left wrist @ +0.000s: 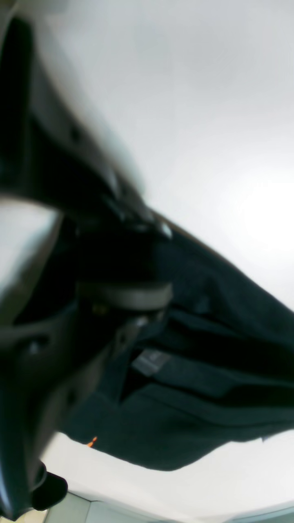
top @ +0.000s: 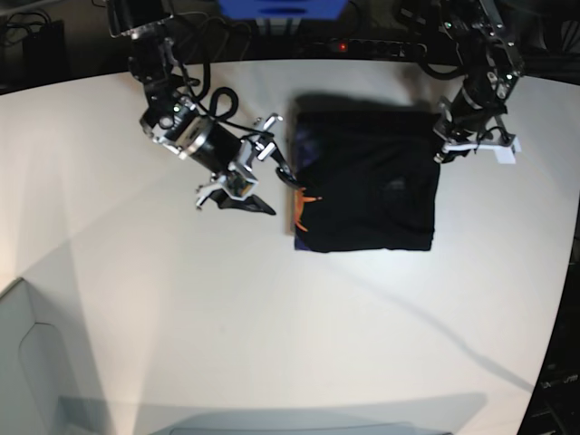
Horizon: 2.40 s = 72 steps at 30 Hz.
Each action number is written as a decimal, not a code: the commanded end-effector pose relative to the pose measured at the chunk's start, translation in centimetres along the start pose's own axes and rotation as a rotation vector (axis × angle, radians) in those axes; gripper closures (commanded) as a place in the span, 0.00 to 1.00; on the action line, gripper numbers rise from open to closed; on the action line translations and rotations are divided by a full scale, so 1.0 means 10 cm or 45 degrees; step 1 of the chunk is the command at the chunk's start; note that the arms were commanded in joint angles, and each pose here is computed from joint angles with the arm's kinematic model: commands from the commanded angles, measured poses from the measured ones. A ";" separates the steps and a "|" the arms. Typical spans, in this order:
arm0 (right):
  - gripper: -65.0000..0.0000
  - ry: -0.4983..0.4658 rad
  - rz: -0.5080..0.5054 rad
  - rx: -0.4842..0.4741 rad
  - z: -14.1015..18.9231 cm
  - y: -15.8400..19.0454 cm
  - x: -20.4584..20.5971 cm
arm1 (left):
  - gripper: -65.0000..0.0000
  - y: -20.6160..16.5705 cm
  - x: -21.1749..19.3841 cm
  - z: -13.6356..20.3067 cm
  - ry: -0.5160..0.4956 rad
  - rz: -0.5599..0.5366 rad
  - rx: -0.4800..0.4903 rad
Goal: Fold the T-shirt properly
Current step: 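Grip the bundle's side with the left gripper and pull it straight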
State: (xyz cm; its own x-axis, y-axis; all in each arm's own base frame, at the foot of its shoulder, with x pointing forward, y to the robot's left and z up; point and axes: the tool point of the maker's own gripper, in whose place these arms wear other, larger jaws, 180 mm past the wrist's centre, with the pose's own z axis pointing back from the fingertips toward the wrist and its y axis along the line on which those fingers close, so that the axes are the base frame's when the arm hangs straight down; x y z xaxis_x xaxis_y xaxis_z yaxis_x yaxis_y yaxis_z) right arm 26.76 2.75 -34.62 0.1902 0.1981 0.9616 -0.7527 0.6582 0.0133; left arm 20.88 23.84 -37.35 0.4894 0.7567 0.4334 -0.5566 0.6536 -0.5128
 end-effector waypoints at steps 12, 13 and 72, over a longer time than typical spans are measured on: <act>0.45 -0.073 -0.021 0.022 0.00 0.07 0.14 | 1.00 -0.25 0.12 0.17 -0.084 -0.026 -0.080; 0.45 -0.073 -0.021 0.022 0.00 0.07 0.14 | 1.00 -0.28 0.13 0.21 -0.095 -0.038 -0.088; 0.45 -0.051 -0.032 0.021 0.03 0.08 0.07 | 0.98 -0.18 -0.21 0.00 0.059 0.019 -0.079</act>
State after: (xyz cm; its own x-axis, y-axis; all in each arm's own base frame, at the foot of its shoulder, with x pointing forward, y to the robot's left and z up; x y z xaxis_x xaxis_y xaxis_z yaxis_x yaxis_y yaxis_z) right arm 25.82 2.81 -35.33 0.2216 0.1908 0.9563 -0.7472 0.6634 0.0408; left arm 20.48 20.79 -38.16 0.5268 0.7667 0.3669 -0.5344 0.6344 -0.5585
